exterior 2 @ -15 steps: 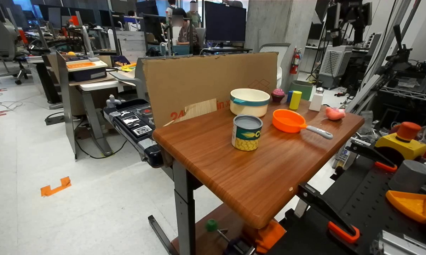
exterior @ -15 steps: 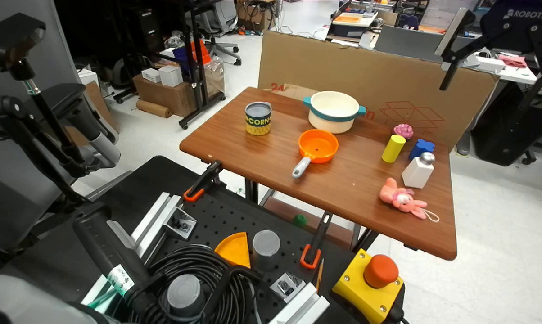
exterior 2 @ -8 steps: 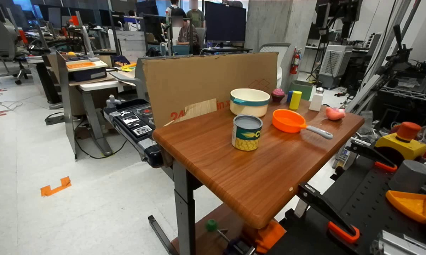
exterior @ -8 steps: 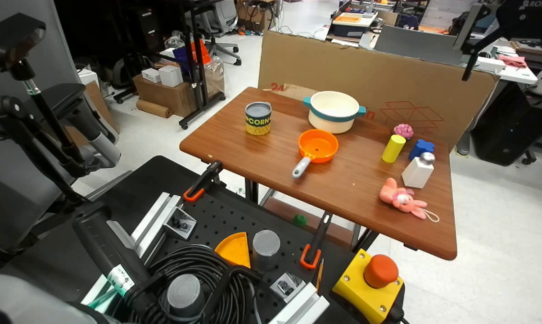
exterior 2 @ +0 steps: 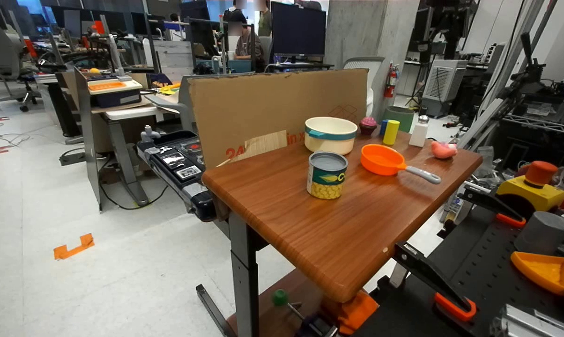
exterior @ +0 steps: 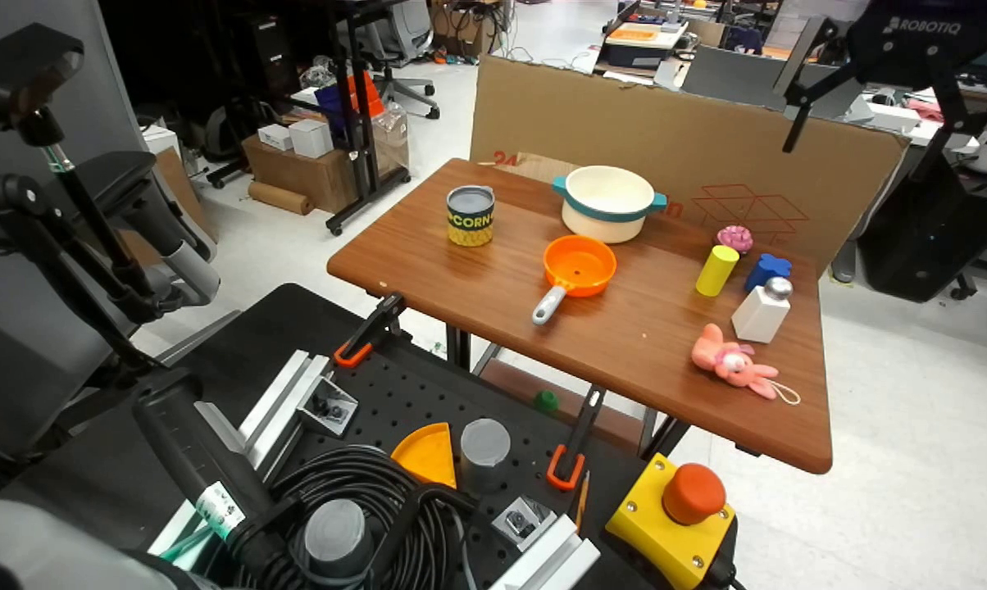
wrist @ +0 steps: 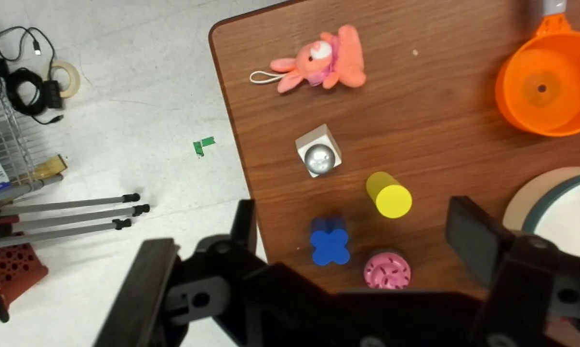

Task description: Pick up the bottle and put it in the plastic pan

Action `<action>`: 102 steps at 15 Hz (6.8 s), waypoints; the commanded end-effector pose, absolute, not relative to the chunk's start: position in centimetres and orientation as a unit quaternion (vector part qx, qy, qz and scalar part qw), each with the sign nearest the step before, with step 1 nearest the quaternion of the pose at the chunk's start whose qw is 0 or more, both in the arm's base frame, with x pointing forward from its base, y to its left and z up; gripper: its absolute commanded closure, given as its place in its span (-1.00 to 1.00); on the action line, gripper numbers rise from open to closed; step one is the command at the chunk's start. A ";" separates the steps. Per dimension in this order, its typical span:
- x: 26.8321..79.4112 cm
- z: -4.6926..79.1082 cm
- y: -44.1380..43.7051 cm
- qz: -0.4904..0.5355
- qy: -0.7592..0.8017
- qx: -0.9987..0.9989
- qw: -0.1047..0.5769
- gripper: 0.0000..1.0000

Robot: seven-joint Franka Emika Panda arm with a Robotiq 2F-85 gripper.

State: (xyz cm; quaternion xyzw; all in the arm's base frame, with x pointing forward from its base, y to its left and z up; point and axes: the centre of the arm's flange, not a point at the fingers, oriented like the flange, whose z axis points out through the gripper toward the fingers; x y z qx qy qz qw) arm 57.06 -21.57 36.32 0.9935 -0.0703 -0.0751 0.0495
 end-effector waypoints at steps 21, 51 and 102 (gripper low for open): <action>56.7 32.5 -25.2 -0.085 -0.078 0.991 0.072 -1.00; 57.2 33.0 -24.4 -0.096 -0.014 0.992 0.076 -1.00; 59.9 28.9 -24.2 -0.141 0.040 0.987 0.059 -1.00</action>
